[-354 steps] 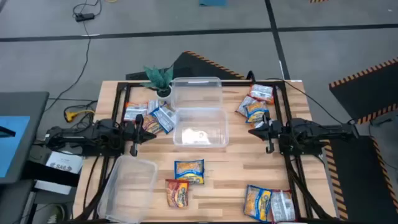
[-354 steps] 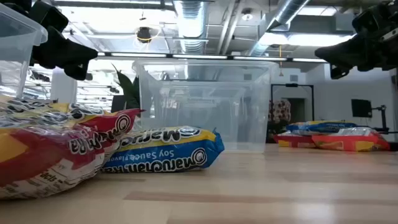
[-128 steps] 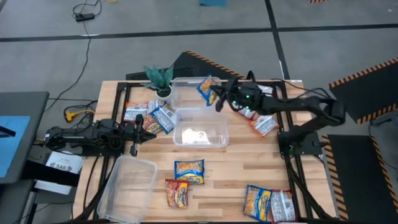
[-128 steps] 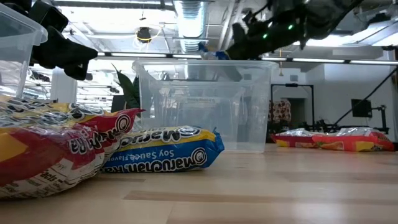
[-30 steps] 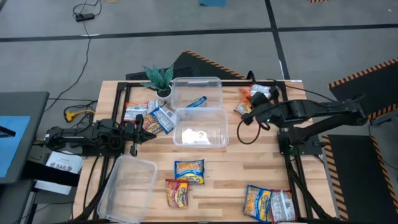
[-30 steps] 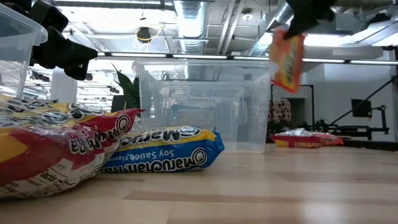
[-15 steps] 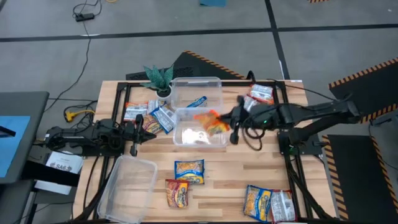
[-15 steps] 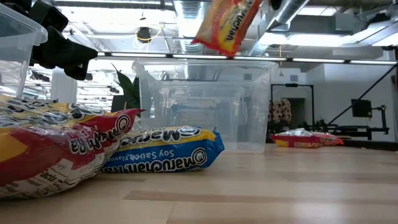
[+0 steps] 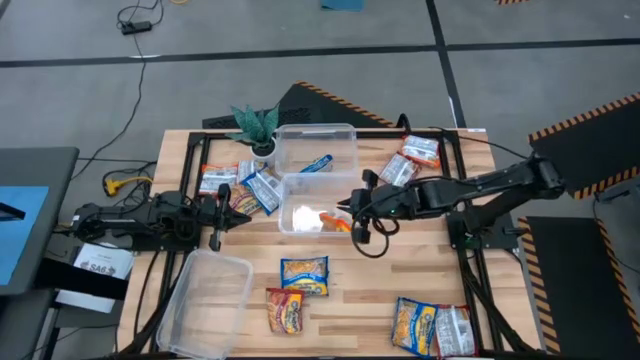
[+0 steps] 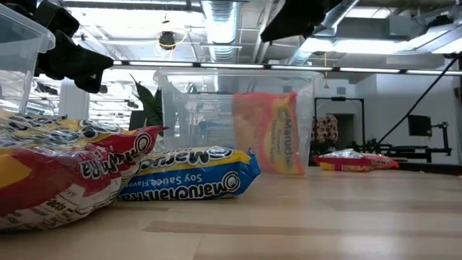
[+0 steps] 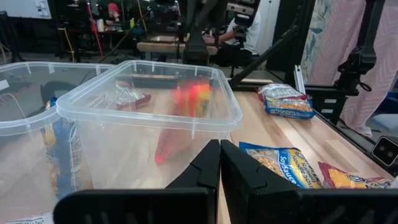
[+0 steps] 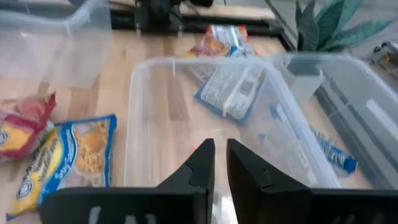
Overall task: Sort Maruchan noodles
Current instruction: Put the red noodle pack into the bottom transparent bin
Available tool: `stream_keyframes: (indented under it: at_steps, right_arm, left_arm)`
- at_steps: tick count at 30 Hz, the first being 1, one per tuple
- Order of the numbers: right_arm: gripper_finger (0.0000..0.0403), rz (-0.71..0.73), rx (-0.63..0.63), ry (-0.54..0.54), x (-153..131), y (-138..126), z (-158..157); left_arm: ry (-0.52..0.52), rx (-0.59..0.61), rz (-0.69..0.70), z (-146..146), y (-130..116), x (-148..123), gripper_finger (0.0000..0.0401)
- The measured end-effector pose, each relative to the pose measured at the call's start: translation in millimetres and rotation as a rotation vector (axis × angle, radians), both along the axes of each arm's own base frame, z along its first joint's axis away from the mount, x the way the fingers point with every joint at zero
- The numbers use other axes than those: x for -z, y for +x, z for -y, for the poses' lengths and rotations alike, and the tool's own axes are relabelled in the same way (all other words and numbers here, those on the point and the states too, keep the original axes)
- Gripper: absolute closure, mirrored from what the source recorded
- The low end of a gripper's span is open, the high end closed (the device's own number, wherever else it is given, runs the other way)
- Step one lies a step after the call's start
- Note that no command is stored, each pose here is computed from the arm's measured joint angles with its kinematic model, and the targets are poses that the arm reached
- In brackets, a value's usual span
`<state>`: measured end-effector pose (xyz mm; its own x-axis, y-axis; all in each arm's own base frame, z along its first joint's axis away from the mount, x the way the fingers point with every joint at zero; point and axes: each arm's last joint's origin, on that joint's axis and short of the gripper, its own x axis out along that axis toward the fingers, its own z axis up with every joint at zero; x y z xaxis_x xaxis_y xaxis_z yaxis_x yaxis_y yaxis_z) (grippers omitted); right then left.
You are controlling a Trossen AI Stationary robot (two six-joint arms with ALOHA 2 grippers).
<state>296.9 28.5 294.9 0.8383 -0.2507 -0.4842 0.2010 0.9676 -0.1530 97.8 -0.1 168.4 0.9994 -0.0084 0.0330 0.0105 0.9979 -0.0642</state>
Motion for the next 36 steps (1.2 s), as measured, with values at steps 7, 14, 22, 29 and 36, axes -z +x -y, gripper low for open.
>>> stream_keyframes:
  at_steps: [7,14,22,29,36]
  right_arm:
    - [0.0282,0.017,0.046,0.031,-13,-15,8]
    - [0.0179,-0.085,0.393,0.035,-25,-69,35]
    - [0.0144,-0.118,0.831,0.188,22,-124,66]
    - [0.0143,0.005,1.01,0.276,79,-139,91]
    - [0.0143,0.05,1.131,0.312,118,-142,113]
  left_arm:
    - [0.0,0.0,0.0,0,0,0,0.0401]
    - [0.0,0.0,0.0,0,0,0,0.0401]
    - [0.0,-0.001,0.0,0,0,0,0.0401]
    - [0.0,-0.004,0.0,0,0,0,0.0401]
    - [0.0,-0.004,0.0,0,0,0,0.0401]
